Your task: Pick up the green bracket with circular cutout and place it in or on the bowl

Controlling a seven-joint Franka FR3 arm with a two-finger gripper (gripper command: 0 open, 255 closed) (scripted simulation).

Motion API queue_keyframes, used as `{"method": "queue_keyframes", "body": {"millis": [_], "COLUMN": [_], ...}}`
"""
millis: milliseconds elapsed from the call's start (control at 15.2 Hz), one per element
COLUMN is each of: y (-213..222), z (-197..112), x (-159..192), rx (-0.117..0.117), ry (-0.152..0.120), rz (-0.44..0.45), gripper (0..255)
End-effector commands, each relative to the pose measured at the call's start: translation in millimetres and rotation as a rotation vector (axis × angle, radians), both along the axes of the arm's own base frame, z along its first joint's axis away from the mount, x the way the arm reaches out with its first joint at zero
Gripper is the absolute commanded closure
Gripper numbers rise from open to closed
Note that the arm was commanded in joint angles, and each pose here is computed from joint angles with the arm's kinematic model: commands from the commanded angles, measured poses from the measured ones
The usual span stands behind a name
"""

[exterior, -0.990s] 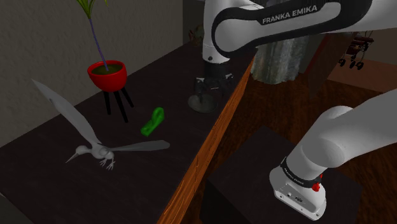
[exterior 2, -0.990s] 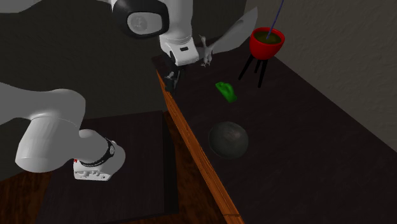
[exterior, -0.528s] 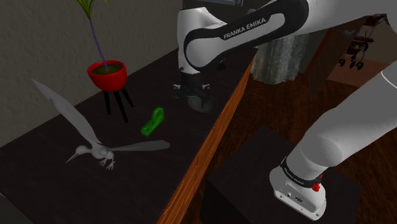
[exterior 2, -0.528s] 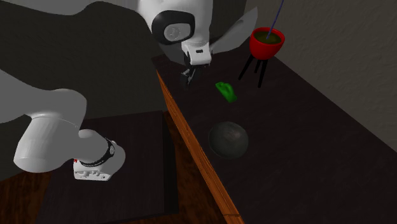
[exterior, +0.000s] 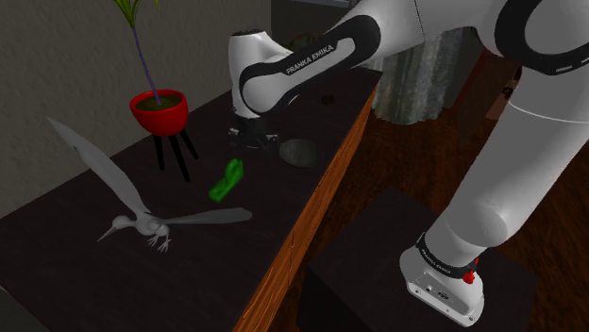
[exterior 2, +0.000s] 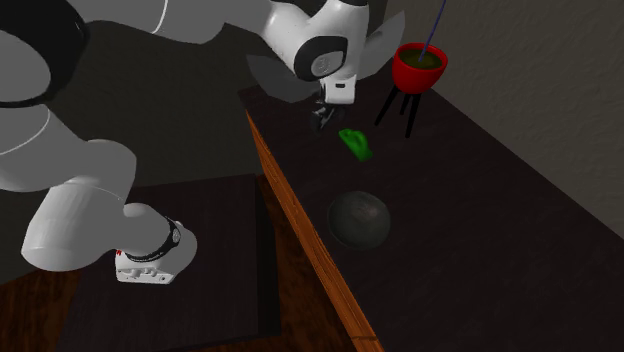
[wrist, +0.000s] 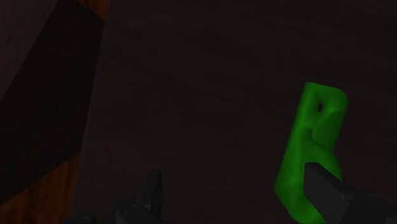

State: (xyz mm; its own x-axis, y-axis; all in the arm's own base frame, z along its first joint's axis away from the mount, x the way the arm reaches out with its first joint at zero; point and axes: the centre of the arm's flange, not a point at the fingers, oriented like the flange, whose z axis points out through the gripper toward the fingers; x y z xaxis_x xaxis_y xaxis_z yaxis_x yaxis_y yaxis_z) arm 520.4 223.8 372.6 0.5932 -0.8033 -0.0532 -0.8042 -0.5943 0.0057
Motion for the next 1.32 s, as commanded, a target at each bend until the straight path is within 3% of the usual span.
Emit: {"method": "queue_keyframes", "body": {"millis": [0,462,990,1254], "y": [8.9,23.1,25.2,25.2], "z": [-15.0,-55.8,-95.7,-95.7], "x": [20.3,98.1,97.9,97.9], "rx": [0.002,0.007,0.007,0.007], "ry": [-0.004,-0.015,-0.015,-0.015], "rz": [-0.067,-0.283,-0.283,-0.283], "gripper": [0,0,0,0]}}
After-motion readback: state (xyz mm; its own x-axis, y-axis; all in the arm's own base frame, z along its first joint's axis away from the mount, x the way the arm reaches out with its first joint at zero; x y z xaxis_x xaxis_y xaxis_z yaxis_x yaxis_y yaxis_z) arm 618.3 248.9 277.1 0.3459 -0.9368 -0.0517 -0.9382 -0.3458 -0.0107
